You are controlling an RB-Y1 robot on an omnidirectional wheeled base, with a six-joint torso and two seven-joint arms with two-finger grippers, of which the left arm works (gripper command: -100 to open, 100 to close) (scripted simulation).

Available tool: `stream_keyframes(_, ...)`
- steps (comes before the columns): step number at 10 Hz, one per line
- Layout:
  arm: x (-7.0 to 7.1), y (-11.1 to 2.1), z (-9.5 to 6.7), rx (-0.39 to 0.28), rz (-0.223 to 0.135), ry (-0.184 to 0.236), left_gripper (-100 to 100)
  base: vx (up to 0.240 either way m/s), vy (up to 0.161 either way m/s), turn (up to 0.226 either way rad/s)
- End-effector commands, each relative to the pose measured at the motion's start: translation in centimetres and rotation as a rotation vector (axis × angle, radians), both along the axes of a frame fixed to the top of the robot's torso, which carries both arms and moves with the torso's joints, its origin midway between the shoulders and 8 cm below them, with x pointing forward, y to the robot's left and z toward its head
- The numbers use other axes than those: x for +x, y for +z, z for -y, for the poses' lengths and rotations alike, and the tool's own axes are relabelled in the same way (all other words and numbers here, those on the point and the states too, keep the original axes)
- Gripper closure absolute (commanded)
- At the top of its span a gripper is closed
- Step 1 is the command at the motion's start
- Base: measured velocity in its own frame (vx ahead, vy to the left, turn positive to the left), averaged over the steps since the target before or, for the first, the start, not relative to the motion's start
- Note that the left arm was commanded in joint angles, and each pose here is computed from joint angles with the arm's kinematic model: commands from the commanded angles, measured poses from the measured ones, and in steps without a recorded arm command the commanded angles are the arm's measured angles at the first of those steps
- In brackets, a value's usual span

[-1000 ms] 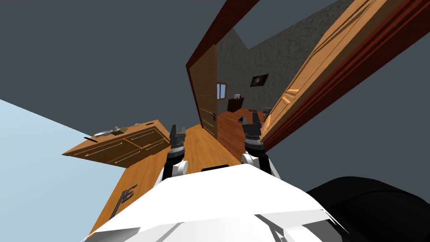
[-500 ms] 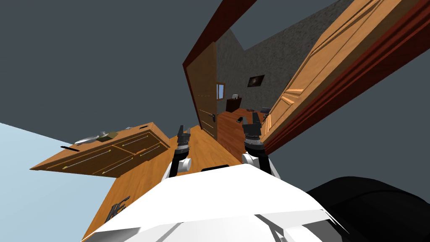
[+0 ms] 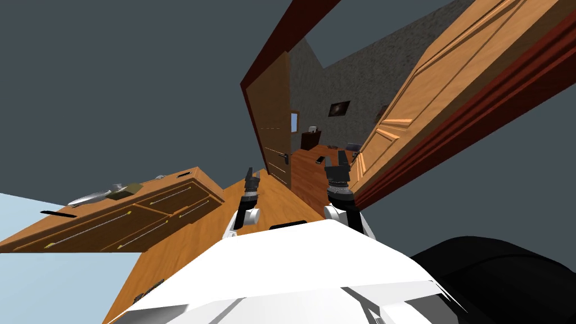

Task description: Push the door open

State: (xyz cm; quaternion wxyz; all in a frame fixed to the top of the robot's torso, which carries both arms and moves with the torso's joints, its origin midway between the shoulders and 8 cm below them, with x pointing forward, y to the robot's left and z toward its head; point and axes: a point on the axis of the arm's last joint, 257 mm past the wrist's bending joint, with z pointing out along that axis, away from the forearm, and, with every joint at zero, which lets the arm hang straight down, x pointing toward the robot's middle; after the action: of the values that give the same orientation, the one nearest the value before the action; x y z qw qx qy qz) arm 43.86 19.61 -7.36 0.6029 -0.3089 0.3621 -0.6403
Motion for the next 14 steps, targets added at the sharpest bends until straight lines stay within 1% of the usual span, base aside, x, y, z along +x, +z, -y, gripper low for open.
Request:
stream_keyframes(1,0.5,-0.7,0.2,-0.001,-0.013,-0.007,-100,0.059,0.055,-0.037)
stream_keyframes(4,2.2,-2.5,1.5,-0.003,-0.049,-0.040,-100,0.061,0.057,-0.080)
stream_keyframes(9,5.1,-5.9,3.8,-0.002,-0.122,-0.095,-100,0.087,0.092,-0.095)
stream_keyframes(10,5.6,-6.5,4.3,-0.002,-0.134,-0.106,-100,0.071,0.086,-0.107)
stream_keyframes(11,5.6,-6.6,4.3,-0.001,-0.137,-0.106,-100,0.047,0.058,-0.023)
stream_keyframes(14,7.2,-8.4,5.7,0.003,-0.178,-0.137,-100,0.060,0.074,-0.085)
